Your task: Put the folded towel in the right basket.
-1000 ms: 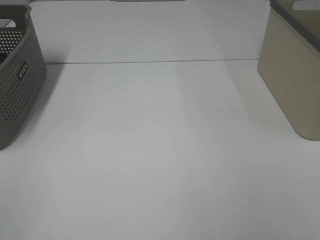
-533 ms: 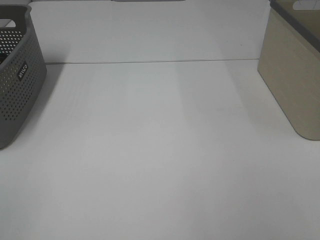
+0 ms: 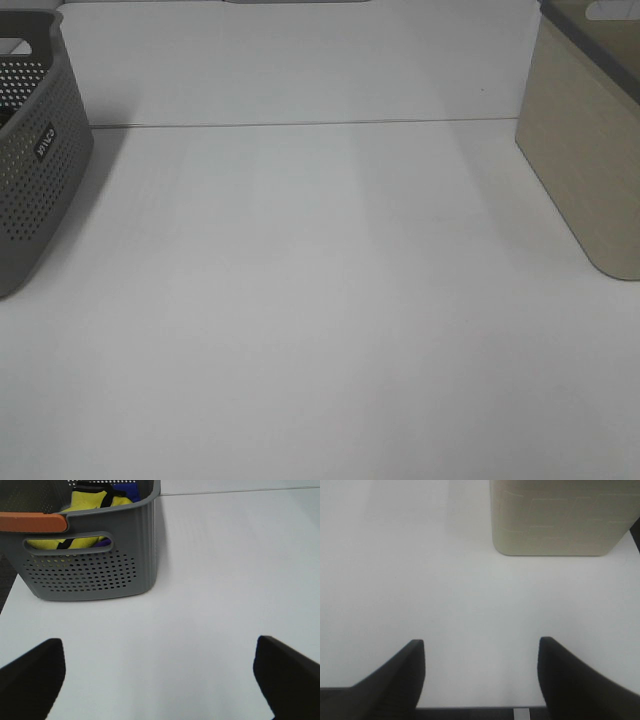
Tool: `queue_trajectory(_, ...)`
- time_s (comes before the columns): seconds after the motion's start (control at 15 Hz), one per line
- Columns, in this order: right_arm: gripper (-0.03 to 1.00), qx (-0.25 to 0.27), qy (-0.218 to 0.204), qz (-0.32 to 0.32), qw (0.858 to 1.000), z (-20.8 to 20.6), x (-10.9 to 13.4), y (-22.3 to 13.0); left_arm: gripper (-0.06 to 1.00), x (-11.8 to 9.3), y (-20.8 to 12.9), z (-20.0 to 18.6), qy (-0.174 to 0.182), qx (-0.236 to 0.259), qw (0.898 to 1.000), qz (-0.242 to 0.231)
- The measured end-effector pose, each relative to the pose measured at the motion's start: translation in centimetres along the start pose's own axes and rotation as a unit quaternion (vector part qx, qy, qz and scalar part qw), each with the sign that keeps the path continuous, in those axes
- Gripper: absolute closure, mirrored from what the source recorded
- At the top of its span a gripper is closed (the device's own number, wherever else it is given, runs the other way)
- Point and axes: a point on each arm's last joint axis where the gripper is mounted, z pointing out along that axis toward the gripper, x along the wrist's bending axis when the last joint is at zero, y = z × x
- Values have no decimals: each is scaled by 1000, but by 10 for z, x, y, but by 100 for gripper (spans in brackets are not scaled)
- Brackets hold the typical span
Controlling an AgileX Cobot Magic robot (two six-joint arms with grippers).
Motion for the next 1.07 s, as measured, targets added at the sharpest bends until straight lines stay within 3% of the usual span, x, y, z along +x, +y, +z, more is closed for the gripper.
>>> queue_trajectory(0.33, 35, -61, -2, -2, 998, -16, 1, -10, -3, 0, 0, 0, 0, 0, 1000, 0)
queue_trajectory(1.07, 35, -62, -2, -2, 998, -16, 1, -11, -3, 0, 0, 0, 0, 0, 1000, 0)
